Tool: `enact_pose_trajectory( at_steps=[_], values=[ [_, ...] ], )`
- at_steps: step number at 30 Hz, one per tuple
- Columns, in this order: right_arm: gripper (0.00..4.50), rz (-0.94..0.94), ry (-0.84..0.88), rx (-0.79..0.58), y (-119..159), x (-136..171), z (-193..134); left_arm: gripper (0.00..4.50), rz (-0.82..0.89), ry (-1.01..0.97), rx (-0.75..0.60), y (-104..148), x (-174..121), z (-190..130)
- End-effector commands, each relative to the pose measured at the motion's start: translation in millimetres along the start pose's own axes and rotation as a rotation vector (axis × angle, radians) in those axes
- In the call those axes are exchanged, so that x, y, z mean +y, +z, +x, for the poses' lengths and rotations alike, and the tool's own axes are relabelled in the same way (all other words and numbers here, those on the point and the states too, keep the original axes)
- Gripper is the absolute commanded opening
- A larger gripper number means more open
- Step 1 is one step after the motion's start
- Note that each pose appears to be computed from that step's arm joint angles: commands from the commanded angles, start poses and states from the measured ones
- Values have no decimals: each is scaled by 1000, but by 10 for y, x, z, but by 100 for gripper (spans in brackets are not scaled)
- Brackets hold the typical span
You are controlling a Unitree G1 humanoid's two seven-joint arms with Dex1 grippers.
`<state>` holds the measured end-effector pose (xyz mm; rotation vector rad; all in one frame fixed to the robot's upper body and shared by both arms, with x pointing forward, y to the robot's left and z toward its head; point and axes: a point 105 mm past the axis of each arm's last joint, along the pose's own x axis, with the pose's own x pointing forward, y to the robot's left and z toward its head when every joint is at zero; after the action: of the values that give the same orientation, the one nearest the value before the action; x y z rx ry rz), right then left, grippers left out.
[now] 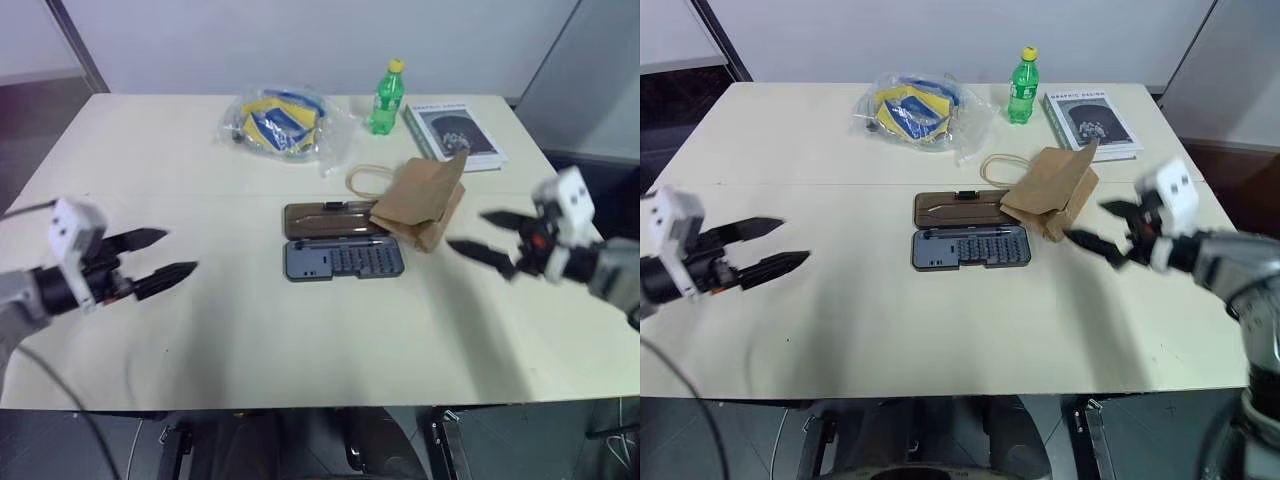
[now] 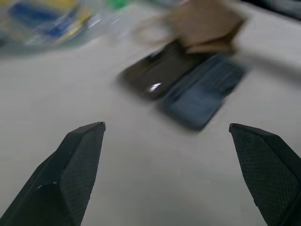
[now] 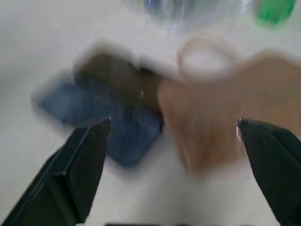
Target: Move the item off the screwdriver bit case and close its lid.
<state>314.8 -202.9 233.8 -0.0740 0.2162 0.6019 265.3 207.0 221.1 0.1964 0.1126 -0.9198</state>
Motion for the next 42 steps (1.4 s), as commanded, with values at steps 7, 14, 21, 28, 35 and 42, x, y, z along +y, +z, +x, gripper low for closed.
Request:
enact_pose_trajectory(
  at_steps=[7,14,21,28,35,42],
  values=[
    [450,399,-249,96,245,-601,390,443,121,-179,-49,326,-57,401],
    [450,478,-379,168,67,-886,509,443,135,-189,-33,240,-106,392],
    [425,541,-309,194,-115,-802,732,448,141,-165,-31,232,-114,339],
    [113,503,-281,193,-118,-791,771,450,145,-154,-40,271,-68,348],
    [4,314,-255,225,19,-877,310,450,141,-183,-39,237,-56,427],
    [4,56,-282,365,39,-1101,-635,450,141,-259,-46,214,-137,551]
  ],
)
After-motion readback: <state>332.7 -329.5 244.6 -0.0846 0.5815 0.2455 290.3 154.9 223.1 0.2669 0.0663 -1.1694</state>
